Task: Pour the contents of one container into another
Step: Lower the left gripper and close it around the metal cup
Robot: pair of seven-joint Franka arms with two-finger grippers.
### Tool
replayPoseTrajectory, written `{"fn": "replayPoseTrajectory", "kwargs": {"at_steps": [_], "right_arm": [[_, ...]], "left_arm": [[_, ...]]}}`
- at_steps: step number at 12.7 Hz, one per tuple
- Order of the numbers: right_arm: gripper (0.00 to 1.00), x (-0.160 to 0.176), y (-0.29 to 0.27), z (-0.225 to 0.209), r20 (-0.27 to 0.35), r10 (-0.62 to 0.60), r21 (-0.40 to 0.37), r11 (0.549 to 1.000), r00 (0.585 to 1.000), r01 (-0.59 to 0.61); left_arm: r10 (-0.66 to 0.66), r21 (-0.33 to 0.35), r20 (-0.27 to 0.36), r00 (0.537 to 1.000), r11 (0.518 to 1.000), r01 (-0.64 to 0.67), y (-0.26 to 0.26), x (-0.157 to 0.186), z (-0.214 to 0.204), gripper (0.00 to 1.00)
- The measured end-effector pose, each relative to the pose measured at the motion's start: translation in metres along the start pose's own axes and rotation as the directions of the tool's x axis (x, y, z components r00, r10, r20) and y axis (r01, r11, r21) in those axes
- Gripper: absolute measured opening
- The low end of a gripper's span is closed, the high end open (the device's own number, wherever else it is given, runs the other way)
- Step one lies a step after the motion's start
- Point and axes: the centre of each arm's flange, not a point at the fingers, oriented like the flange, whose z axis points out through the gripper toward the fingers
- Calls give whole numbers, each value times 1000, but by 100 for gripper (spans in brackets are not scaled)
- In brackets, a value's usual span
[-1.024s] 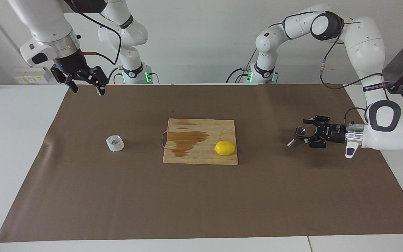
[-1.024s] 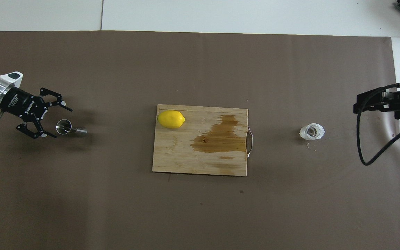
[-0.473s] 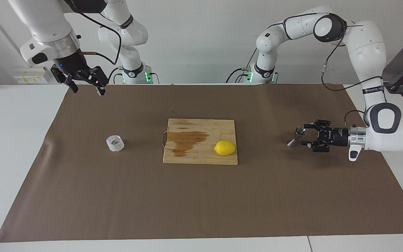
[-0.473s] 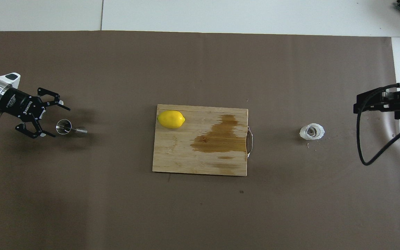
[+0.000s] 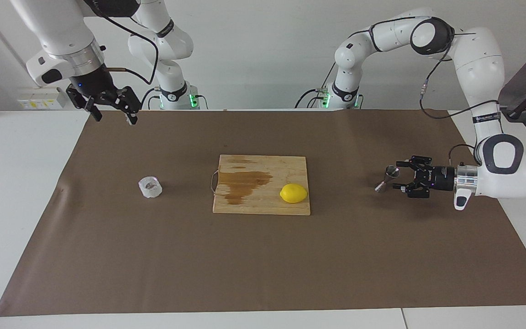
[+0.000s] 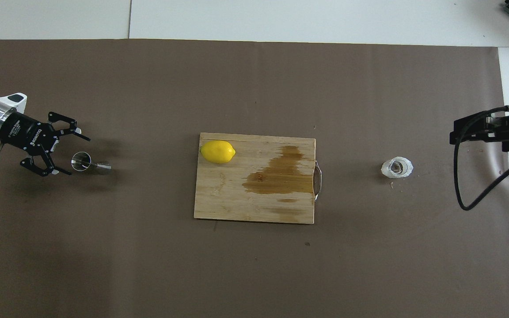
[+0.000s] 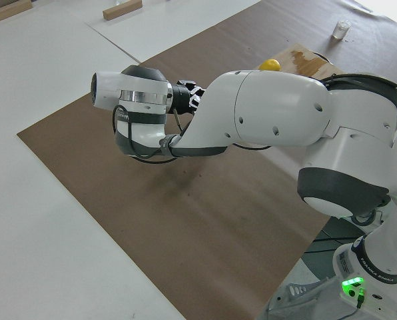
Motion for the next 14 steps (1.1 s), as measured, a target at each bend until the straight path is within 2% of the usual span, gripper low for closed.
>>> {"fn": "replayPoseTrajectory", "kwargs": {"at_steps": [6, 8, 9, 10, 11, 14], "right_arm": [[100, 0, 0, 0, 0, 0, 0, 1000, 1000, 0], [100, 0, 0, 0, 0, 0, 0, 1000, 1000, 0], [100, 0, 0, 0, 0, 0, 0, 1000, 1000, 0], [100, 0, 0, 0, 0, 0, 0, 1000, 1000, 0], [100, 0, 0, 0, 0, 0, 0, 1000, 1000, 0], [100, 0, 0, 0, 0, 0, 0, 1000, 1000, 0]], "left_arm": [[1, 2, 3, 1000, 1000, -1, 0, 1, 1, 100], [1, 2, 3, 1000, 1000, -1, 1, 0, 1, 96], [2, 3, 4, 1000, 1000, -2, 1, 0, 2, 90], [2, 6, 6, 1000, 1000, -2, 1, 0, 2, 90], [3, 8, 8, 1000, 1000, -3, 1, -1, 3, 84], [5, 10, 9, 1000, 1000, -5, 1, -2, 3, 79]]}}
